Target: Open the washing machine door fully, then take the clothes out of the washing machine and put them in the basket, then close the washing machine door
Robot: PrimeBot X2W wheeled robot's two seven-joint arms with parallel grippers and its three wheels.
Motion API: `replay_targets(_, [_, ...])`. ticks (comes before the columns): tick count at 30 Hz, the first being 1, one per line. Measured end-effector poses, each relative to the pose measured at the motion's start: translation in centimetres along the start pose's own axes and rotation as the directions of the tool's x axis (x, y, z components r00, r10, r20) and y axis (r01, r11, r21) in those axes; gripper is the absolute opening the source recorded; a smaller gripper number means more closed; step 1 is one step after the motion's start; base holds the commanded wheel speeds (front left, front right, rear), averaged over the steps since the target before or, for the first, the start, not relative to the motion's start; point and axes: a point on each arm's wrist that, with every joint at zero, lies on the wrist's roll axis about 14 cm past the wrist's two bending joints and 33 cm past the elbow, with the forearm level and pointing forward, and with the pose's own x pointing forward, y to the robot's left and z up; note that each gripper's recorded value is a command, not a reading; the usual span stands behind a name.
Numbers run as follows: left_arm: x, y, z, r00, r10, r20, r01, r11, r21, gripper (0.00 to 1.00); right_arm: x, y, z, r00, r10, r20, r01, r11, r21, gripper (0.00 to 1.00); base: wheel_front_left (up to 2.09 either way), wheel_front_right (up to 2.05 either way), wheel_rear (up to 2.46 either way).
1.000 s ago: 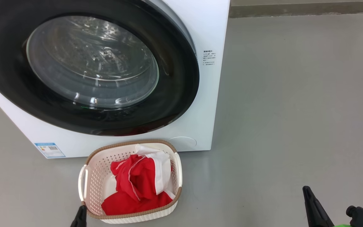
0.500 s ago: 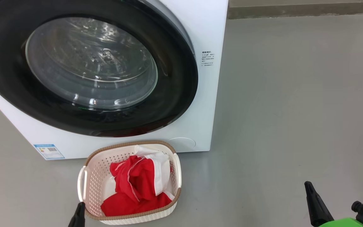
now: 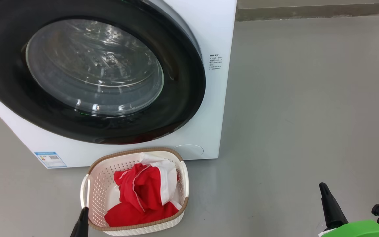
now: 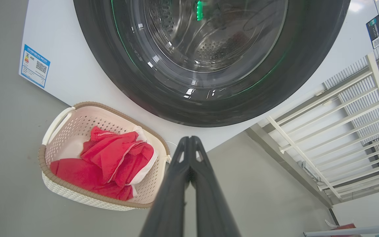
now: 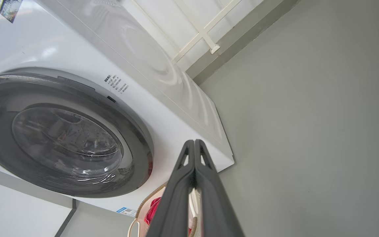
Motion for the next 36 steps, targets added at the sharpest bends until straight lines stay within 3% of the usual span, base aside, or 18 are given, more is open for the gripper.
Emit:
replay_targets(14, [0.8, -0.7, 0.4, 1.0, -0.01, 0.0, 0.01, 0.99, -0.141, 0.0, 0.5, 0.4, 0.6, 1.0, 0.005, 0.007, -0.006, 0.989, 0.145, 0.0, 0.0, 0.0, 0.0])
replay_targets(36, [1.5, -1.4, 0.6, 1.0, -0.027, -0.012, 0.021, 0.931, -0.364, 0.0, 1.1, 0.9, 1.9, 1.0, 0.018, 0.019, -0.023, 0.934, 0.356, 0.0, 0.0, 0.0, 0.0])
